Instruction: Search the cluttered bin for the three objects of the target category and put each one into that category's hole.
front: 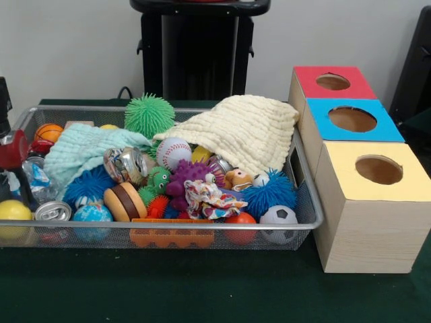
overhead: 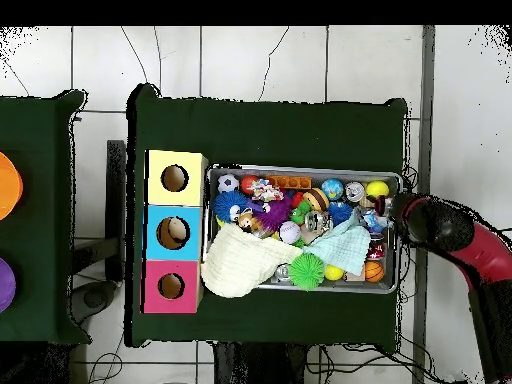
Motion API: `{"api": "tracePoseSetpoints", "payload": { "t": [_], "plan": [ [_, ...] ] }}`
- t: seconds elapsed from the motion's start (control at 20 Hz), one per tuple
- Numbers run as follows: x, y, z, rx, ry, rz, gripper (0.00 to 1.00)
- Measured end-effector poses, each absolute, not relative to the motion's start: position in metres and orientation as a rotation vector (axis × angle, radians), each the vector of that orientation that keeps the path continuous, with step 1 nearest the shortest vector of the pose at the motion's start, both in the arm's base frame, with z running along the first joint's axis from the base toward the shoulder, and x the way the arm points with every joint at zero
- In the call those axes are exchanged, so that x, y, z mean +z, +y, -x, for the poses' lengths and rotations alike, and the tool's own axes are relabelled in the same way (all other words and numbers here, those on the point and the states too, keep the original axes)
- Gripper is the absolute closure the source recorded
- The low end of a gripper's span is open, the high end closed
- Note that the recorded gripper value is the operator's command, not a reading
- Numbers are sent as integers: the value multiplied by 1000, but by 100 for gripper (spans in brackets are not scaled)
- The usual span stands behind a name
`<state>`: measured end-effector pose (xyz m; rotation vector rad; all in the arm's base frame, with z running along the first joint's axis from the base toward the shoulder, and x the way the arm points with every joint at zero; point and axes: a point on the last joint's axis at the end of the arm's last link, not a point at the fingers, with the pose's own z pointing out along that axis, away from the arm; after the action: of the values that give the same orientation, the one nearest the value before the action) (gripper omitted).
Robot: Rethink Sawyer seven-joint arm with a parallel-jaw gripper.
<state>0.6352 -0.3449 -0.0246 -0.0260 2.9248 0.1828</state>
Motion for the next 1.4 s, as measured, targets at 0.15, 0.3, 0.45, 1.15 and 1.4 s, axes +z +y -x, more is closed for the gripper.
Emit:
{"api": "tracePoseSetpoints", "payload": {
  "t": [0.15, 0.3, 0.45, 1.15, 1.4],
  "plan": [
    [-24, -345, -636, 195, 2936, 30, 0],
    [-23, -343, -635, 202, 2944, 37, 0],
    [-18, -340, -632, 203, 2949, 50, 0],
    [7, -319, -599, 210, 2992, 137, 0],
    [4, -318, -596, 204, 2996, 153, 0]
  ]
}}
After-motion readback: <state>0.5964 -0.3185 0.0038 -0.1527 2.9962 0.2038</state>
